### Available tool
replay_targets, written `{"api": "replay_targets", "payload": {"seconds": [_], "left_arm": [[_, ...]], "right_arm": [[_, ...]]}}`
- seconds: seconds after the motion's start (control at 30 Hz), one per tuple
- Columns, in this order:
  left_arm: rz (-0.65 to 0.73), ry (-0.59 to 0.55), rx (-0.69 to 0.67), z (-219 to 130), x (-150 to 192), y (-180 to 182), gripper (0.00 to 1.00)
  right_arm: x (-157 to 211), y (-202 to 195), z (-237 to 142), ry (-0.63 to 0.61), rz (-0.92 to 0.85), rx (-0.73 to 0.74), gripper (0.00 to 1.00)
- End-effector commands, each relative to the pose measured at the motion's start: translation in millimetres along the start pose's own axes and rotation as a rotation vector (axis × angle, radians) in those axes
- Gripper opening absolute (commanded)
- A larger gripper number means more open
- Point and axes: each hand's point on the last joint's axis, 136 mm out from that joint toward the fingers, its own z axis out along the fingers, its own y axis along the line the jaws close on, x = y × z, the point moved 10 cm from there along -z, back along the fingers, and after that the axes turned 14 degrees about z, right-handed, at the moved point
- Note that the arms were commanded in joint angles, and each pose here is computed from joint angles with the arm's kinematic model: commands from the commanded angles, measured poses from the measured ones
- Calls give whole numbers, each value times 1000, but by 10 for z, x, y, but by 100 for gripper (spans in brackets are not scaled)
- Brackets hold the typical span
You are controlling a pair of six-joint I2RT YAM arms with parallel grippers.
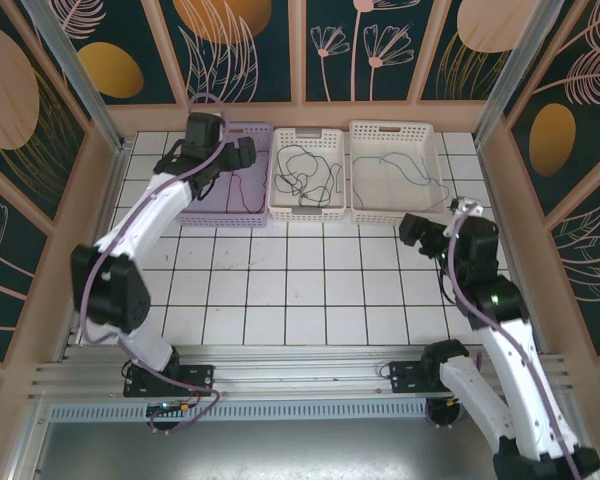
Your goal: Untangle the cables
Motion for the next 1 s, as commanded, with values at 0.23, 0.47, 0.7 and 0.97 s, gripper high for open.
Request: {"api": "replay_targets", "payload": {"seconds": [0.23,0.47,0.7,0.97], "left_arm": [[-43,-127,54,-607,546,112,98],[-53,-146,67,-607,635,121,98],[-51,-148,71,-628,626,118,98],[-46,-151,69,-642,621,119,98]], "right_arm": [[-266,-68,864,56,122,270,98],[-356,-277,1514,116,182,363,96],[-376,-287,1827,146,176,361,91],[-336,-388,2046,197,186,371,86]]}}
